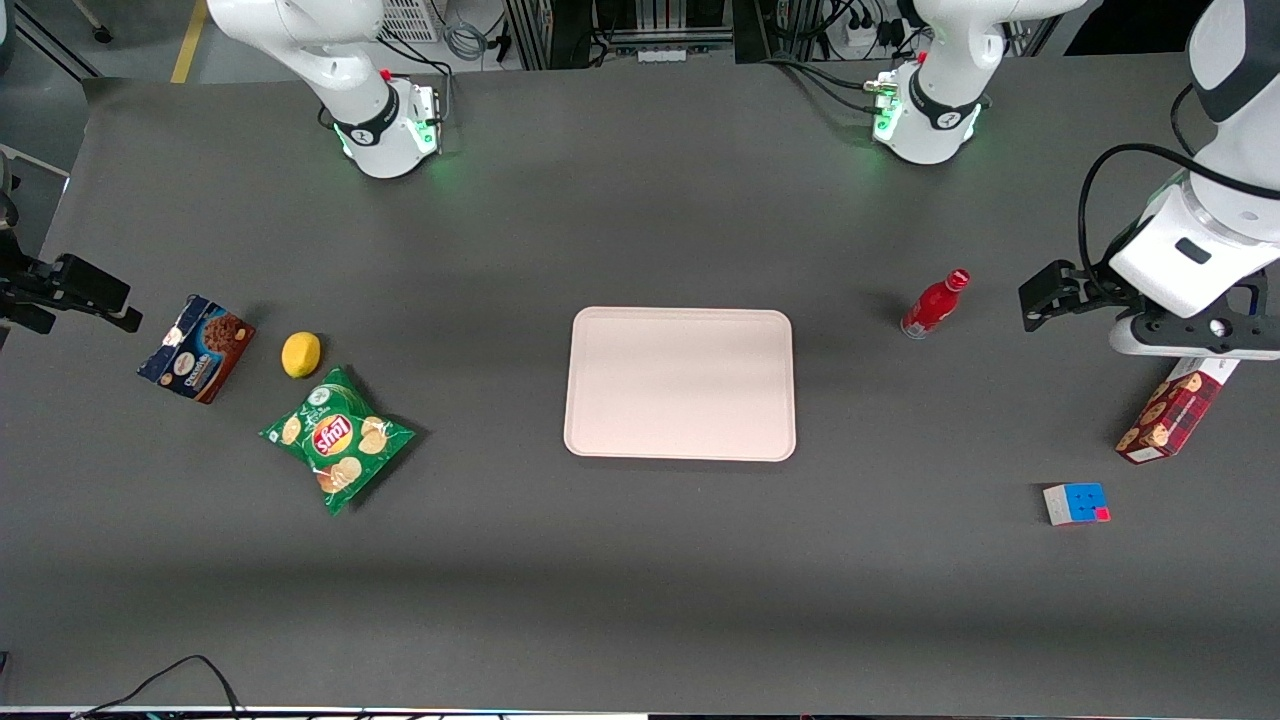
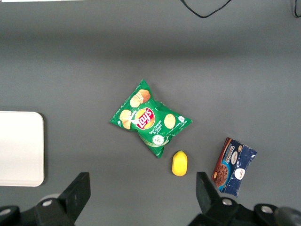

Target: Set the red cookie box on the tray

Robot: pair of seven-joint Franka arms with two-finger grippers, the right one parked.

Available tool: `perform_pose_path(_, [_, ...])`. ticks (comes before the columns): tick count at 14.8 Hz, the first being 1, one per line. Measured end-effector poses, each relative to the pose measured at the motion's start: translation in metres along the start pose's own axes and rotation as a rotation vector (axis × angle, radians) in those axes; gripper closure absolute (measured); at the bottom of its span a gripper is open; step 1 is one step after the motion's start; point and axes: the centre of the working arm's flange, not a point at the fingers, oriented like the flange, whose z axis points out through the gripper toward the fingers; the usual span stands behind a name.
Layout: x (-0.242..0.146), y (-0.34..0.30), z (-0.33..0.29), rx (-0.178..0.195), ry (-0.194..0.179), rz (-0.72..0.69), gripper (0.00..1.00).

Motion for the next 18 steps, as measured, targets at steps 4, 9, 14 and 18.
perform_pose_path(4, [-0.001, -0.001, 0.001, 0.002, -0.013, 0.007, 0.00])
perform_pose_path(9, [-0.004, -0.014, 0.004, 0.008, -0.043, 0.098, 0.00])
perform_pose_path(14, [-0.004, -0.057, 0.008, 0.038, -0.072, 0.389, 0.00])
perform_pose_path(18, [-0.003, -0.103, 0.022, 0.049, -0.116, 0.664, 0.00])
